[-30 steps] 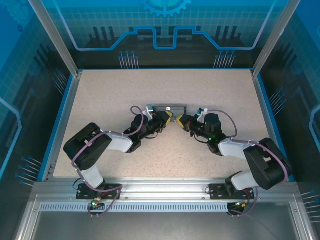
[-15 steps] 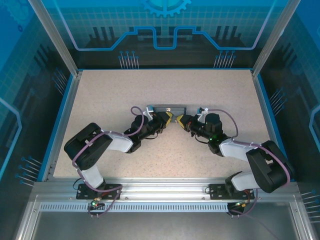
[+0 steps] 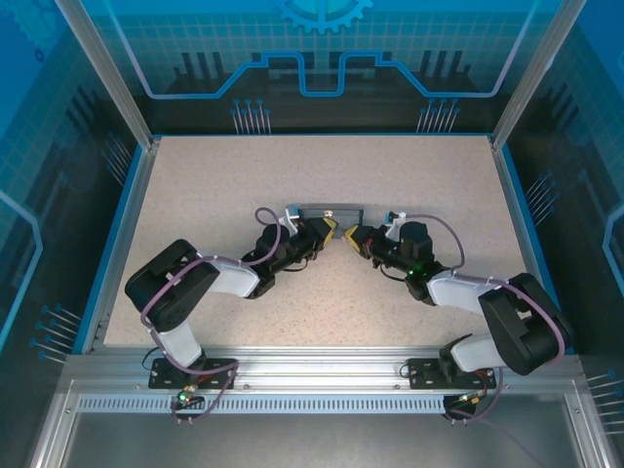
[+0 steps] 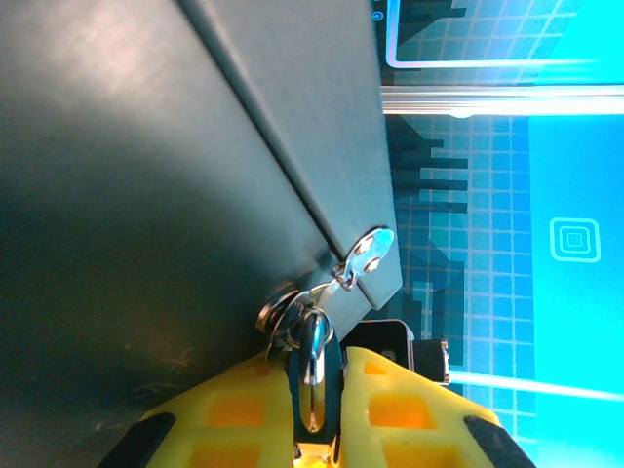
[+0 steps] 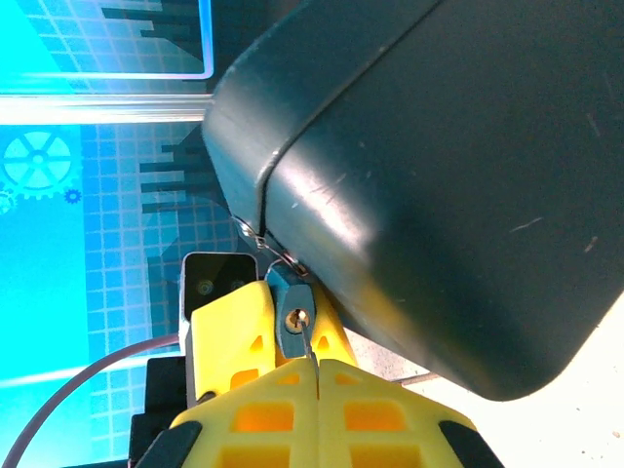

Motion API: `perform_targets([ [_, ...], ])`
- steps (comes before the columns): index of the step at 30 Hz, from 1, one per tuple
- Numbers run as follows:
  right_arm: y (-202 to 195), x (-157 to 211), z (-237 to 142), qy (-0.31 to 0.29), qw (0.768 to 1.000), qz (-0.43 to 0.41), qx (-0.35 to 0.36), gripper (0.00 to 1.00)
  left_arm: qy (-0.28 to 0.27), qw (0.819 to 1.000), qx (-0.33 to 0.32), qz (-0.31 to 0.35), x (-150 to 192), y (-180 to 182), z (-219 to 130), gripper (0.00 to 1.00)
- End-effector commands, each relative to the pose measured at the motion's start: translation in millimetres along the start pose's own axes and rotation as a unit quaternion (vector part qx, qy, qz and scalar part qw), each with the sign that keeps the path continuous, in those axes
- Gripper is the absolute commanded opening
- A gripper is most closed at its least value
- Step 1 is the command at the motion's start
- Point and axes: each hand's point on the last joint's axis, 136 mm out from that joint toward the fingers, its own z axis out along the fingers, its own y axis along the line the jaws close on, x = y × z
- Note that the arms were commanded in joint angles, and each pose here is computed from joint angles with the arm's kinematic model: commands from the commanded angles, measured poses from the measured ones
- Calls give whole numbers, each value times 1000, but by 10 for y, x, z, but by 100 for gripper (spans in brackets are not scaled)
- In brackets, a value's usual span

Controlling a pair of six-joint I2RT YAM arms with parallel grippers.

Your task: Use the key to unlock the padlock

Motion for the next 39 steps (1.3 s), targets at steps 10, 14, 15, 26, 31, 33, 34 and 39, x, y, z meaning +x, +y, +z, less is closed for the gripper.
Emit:
perform_targets([
  [10,120,-91,62,-6,1000,-14,-10,0,-4,998,57,10,0,-311,-1,0],
  [14,128,-93,70,-5,1000,-15,-10,0,-5,998,58,10,-3,-321,1,0],
  [15,124,-91,73,-5,1000,-15,-10,0,-5,998,59,10,-5,-326,3,0],
  [26,66,-95,110,-3,1000,-13,-4,0,-4,998,60,8,2,-346,1,0],
  [31,35,-86,131,-1,1000,-14,-2,0,-2,998,61,7,14,-357,10,0],
  [33,14,-74,138,1,1000,-16,1,0,-2,998,63,6,9,-368,11,0],
  [34,1,-69,140,1,1000,-16,1,0,-2,998,63,6,9,-363,9,0],
  [39,-65,-54,118,0,1000,-15,5,0,-2,998,63,3,12,-365,5,0],
])
